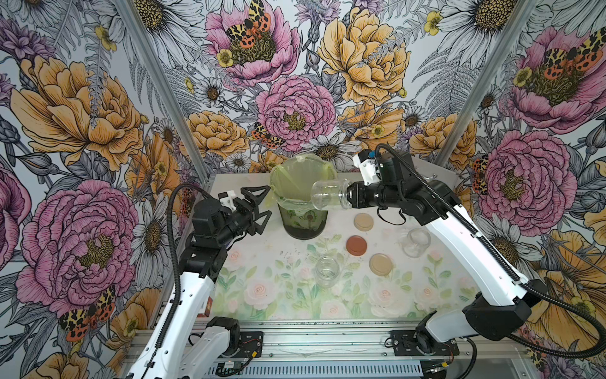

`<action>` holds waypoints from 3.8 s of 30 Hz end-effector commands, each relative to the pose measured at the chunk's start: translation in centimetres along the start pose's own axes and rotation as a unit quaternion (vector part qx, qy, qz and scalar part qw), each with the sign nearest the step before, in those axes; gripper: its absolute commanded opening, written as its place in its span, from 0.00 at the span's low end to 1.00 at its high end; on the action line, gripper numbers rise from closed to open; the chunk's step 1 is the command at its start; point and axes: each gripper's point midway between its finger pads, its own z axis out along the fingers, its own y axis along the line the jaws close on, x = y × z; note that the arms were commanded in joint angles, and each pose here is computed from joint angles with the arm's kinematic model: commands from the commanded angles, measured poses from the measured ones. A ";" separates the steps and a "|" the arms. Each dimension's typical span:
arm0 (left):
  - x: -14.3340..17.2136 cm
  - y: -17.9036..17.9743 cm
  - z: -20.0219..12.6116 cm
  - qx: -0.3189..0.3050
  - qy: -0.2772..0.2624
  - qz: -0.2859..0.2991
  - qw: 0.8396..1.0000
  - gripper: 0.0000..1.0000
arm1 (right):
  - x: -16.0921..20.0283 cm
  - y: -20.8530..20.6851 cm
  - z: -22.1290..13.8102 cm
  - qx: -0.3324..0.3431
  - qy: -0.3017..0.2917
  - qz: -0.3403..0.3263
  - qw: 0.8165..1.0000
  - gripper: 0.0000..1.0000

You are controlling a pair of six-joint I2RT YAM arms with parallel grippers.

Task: Empty moldy rice from jars
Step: Place the jar at the center of the board, then reset both arms

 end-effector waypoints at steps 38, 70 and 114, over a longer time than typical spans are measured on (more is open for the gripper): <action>1.9 11.9 -1.7 -0.235 0.030 0.317 0.918 0.99 | 22.8 -15.3 2.0 0.333 0.261 0.071 0.903 0.00; 1.4 12.6 -3.0 -0.234 0.018 0.285 0.929 0.99 | 23.3 -15.3 5.4 0.374 0.330 -0.034 0.866 0.29; -16.3 19.0 -0.2 -0.318 -0.189 0.542 0.754 0.99 | 12.7 -33.8 1.0 0.366 -0.220 0.012 0.904 0.99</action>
